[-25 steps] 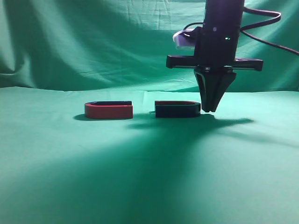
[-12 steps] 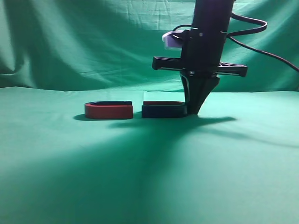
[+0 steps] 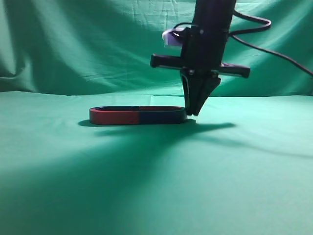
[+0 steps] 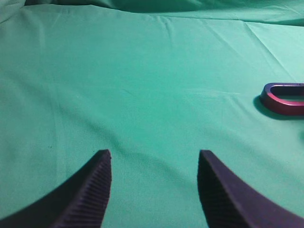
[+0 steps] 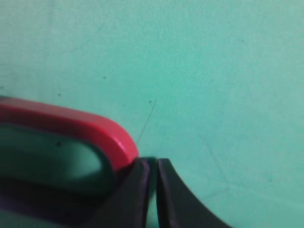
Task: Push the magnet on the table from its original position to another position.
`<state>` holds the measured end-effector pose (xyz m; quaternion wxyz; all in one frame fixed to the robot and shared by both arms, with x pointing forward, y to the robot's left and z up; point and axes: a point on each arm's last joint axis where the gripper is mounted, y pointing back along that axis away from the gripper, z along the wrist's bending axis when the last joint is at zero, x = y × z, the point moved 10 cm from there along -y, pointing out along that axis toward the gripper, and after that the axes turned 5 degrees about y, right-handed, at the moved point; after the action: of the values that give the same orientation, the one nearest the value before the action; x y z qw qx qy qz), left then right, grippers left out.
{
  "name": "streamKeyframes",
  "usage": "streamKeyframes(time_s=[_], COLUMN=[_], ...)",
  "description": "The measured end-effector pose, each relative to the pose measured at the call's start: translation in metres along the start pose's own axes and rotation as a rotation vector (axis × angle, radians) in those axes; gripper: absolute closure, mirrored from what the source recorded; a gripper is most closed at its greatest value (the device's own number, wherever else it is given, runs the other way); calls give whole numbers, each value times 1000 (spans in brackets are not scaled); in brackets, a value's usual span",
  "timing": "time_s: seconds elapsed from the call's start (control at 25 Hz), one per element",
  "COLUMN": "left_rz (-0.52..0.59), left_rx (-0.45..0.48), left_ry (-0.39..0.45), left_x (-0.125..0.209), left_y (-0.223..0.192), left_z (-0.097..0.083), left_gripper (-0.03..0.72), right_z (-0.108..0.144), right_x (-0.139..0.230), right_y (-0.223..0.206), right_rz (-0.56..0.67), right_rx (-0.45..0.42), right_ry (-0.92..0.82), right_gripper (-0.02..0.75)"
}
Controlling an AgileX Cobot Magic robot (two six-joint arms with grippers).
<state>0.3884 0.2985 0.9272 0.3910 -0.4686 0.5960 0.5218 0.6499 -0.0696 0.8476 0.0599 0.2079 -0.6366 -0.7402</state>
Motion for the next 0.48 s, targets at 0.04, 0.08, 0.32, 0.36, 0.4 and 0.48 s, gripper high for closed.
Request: streamKeyframes(time_s=[0.04,0.08,0.32,0.36,0.4,0.48], left_rz=[0,0,0,0,0,0], left_rx=[0,0,0,0,0,0], left_ry=[0,0,0,0,0,0], left_x=[0,0,0,0,0,0], left_y=[0,0,0,0,0,0], left_z=[0,0,0,0,0,0], left_gripper=[316,316,316,316,316,316], right_z=[1,2,12,14,16,19], right_x=[-1,-3,-28,-29,-30,-25], right_y=[6,12,112,132,157,204], right_rz=[13,22,-127,-167,-218,-304], right_rx=[1,1,-7,-10,-13,-19], right_ry=[4,7,36,40,45,53], right_gripper=[248,248,248,248,248,248])
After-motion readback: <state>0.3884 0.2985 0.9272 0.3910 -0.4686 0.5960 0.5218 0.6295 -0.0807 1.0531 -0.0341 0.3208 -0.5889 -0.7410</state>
